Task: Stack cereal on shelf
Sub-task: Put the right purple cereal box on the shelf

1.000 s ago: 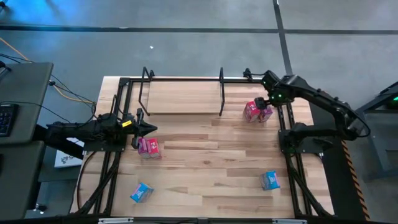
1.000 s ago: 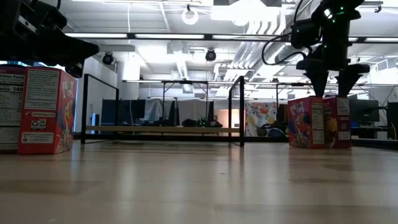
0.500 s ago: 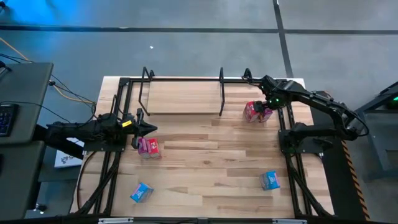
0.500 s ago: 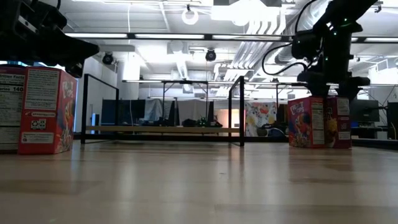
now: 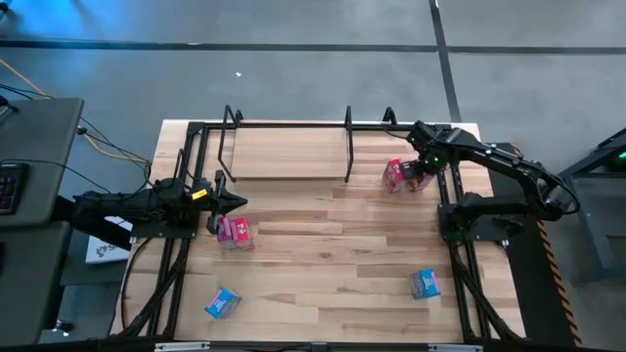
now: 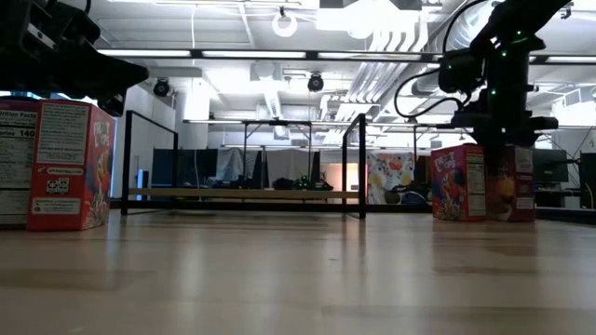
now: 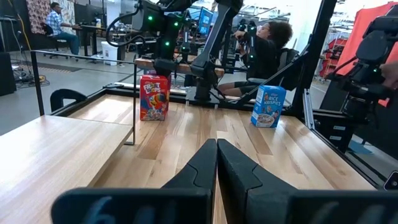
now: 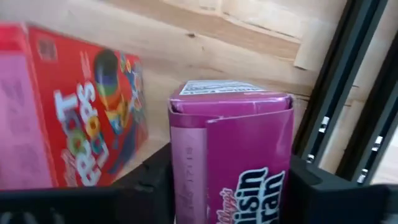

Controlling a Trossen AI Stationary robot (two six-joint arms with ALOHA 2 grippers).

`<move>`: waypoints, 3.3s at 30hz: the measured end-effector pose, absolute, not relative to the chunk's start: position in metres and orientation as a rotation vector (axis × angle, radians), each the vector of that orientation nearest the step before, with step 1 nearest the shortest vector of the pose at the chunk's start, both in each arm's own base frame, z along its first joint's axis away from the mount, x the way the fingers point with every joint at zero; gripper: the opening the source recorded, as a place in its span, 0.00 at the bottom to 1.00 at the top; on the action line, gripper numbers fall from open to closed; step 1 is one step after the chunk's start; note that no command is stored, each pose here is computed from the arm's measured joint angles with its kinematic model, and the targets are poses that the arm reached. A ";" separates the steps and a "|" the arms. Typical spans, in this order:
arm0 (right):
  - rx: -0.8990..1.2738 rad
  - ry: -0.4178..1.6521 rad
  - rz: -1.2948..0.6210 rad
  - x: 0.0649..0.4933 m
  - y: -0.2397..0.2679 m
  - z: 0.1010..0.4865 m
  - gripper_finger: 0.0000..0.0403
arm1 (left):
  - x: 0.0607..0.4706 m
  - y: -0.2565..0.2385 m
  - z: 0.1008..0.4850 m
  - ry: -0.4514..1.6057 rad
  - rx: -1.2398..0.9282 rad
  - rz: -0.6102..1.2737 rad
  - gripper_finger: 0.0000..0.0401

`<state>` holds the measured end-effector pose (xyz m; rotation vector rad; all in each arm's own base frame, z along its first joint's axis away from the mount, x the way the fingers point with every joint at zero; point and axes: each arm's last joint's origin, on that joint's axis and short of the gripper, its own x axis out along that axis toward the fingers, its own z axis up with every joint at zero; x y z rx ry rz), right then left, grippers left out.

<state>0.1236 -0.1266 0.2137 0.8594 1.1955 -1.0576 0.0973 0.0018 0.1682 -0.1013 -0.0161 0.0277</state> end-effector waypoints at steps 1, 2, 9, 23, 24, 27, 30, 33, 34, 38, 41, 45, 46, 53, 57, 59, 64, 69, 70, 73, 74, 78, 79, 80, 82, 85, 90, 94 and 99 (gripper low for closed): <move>0.857 1.205 -1.050 0.123 -0.126 0.214 0.39 | 0.097 0.002 0.168 -0.016 -0.102 0.028 0.01; 0.854 1.210 -1.044 0.122 -0.125 0.215 0.37 | 0.097 0.002 0.168 -0.016 -0.101 0.028 0.01; 0.795 1.128 -1.018 0.122 -0.125 0.259 0.29 | 0.097 0.002 0.168 -0.016 -0.101 0.028 0.01; 0.546 0.516 -0.772 0.192 -0.153 0.418 0.28 | 0.097 0.002 0.168 -0.016 -0.101 0.028 0.01; 0.529 0.541 -0.722 0.208 -0.153 0.418 0.28 | 0.097 0.002 0.168 -0.016 -0.101 0.028 0.01; 0.446 0.598 -0.589 0.254 -0.147 0.420 0.28 | 0.097 0.002 0.168 -0.016 -0.101 0.028 0.01; 0.357 0.649 -0.492 0.292 -0.140 0.420 0.28 | 0.097 0.002 0.168 -0.016 -0.101 0.027 0.01; 0.281 0.756 -0.452 0.322 -0.139 0.409 0.28 | 0.097 0.002 0.168 -0.016 -0.101 0.028 0.01; 0.260 0.789 -0.459 0.330 -0.140 0.404 0.28 | 0.097 0.002 0.168 -0.016 -0.101 0.028 0.01; 0.184 0.925 -0.509 0.356 -0.150 0.377 0.28 | 0.097 0.002 0.168 -0.016 -0.102 0.028 0.01; 0.158 1.007 -0.529 0.373 -0.160 0.351 0.28 | 0.097 0.002 0.168 -0.016 -0.101 0.027 0.01; 0.168 1.061 -0.544 0.387 -0.177 0.327 0.28 | 0.097 0.002 0.168 -0.016 -0.102 0.027 0.01; 0.172 1.077 -0.549 0.389 -0.181 0.320 0.28 | 0.097 0.002 0.168 -0.016 -0.102 0.027 0.01; 0.215 1.147 -0.580 0.399 -0.204 0.284 0.28 | 0.097 0.002 0.168 -0.016 -0.102 0.027 0.01; 0.238 1.173 -0.584 0.400 -0.209 0.273 0.28 | 0.097 0.002 0.168 -0.016 -0.101 0.028 0.01; 0.246 1.177 -0.589 0.400 -0.210 0.272 0.28 | 0.097 0.002 0.168 -0.016 -0.101 0.028 0.01; 0.223 1.177 -0.579 0.399 -0.213 0.271 0.28 | 0.097 0.002 0.168 -0.016 -0.101 0.028 0.01; 0.191 1.186 -0.560 0.399 -0.215 0.271 0.32 | 0.097 0.002 0.168 -0.016 -0.102 0.028 0.01; 0.187 1.187 -0.557 0.399 -0.215 0.271 0.34 | 0.097 0.002 0.168 -0.016 -0.101 0.028 0.01; 0.164 1.194 -0.541 0.399 -0.215 0.271 0.40 | 0.097 0.002 0.168 -0.016 -0.101 0.028 0.01; 0.154 1.196 -0.534 0.399 -0.215 0.271 0.43 | 0.097 0.002 0.168 -0.016 -0.102 0.028 0.01; 0.100 1.212 -0.495 0.399 -0.215 0.271 0.50 | 0.097 0.002 0.168 -0.016 -0.101 0.027 0.01; 0.079 1.218 -0.480 0.399 -0.215 0.271 0.51 | 0.097 0.002 0.168 -0.016 -0.102 0.027 0.01; 0.061 1.223 -0.468 0.399 -0.215 0.271 0.51 | 0.097 0.002 0.168 -0.016 -0.102 0.028 0.01; 0.028 1.232 -0.447 0.399 -0.215 0.271 0.52 | 0.097 0.002 0.168 -0.016 -0.101 0.028 0.01; -0.026 1.246 -0.410 0.399 -0.215 0.271 0.52 | 0.097 0.002 0.168 -0.016 -0.101 0.028 0.01; -0.126 1.279 -0.371 0.398 -0.215 0.271 0.52 | 0.097 0.002 0.168 -0.016 -0.102 0.028 0.01; -0.257 1.314 -0.284 0.397 -0.215 0.271 0.52 | 0.097 0.002 0.168 -0.016 -0.101 0.028 0.01; -0.379 1.346 -0.266 0.397 -0.217 0.272 0.52 | 0.097 0.002 0.168 -0.016 -0.102 0.027 0.01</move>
